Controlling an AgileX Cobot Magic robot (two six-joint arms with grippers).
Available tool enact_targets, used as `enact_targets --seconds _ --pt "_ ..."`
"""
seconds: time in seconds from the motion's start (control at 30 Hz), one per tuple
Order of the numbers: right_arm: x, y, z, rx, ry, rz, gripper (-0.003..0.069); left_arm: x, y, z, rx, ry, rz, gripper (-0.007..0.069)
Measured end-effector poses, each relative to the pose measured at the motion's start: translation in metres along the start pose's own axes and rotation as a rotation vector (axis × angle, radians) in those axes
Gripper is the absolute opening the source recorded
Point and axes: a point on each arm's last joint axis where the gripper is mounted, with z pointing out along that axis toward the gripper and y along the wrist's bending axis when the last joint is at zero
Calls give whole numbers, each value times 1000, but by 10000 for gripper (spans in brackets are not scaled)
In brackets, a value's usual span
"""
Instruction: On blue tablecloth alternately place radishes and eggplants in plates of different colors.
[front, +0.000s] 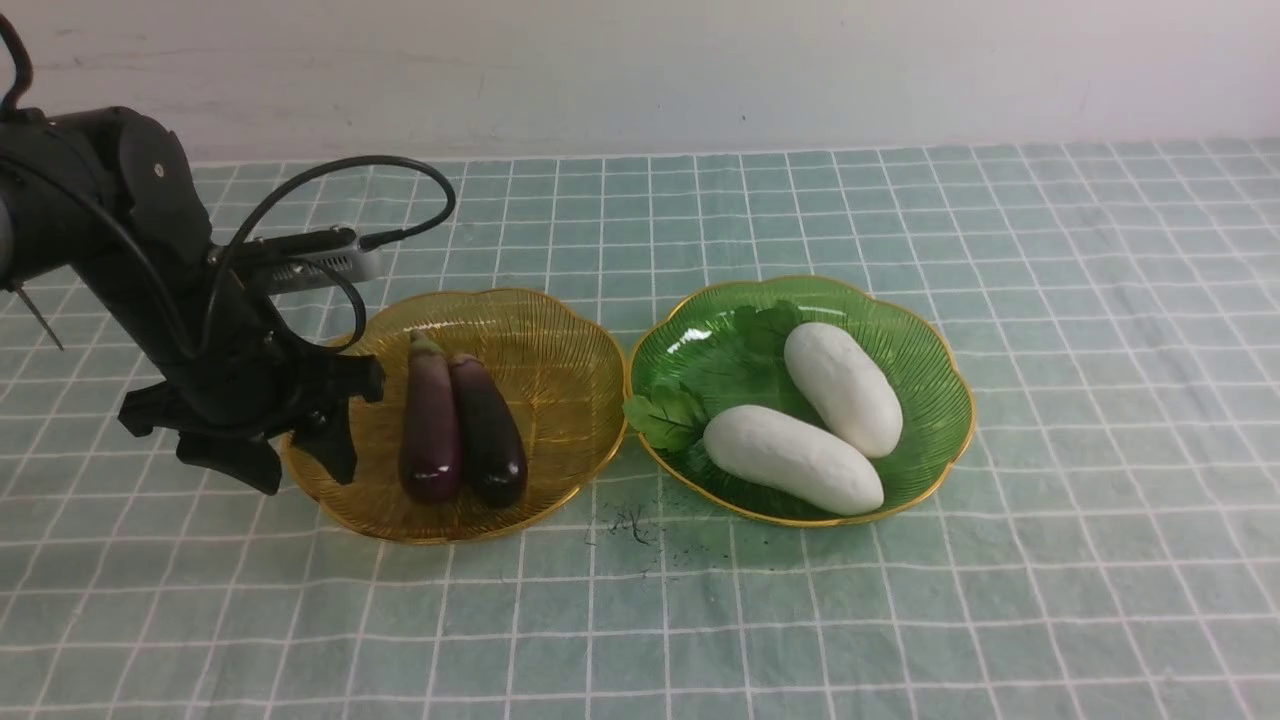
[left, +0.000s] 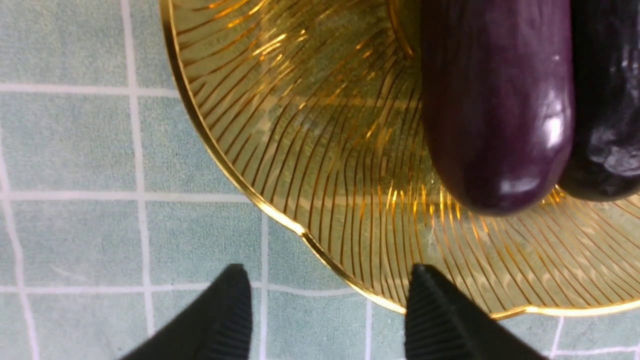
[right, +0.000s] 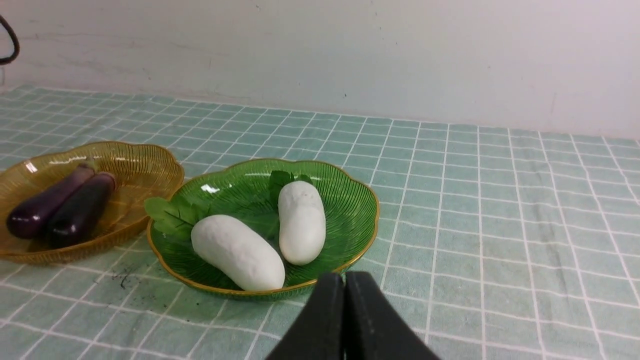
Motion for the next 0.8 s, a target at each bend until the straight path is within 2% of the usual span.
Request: enact_targets --seconds 0.1,0.13,0.17,0.2,0.27,0.33,0.57,0.67,0.8 --pt "2 0 0 -5 17 0 -15 0 0 0 0 0 0 257" --pt "2 0 0 -5 18 0 -15 0 0 0 0 0 0 249" --pt "2 1 0 -7 24 0 -15 0 0 0 -1 2 0 162" --pt "2 1 0 -7 26 0 -15 0 0 0 -1 4 0 154" --pt "3 1 0 -10 36 0 -15 1 0 0 -3 13 8 67" --pt "4 1 0 -12 45 0 -15 3 0 0 -5 29 27 18" --pt "11 0 -4 7 -20 -12 -15 5 -1 -12 -2 19 51 -8" --pt "31 -3 3 56 -70 -9 -15 2 -4 -29 4 -28 59 -8" --pt "59 -7 14 107 -2 -18 -15 6 -6 -50 10 -39 66 -8"
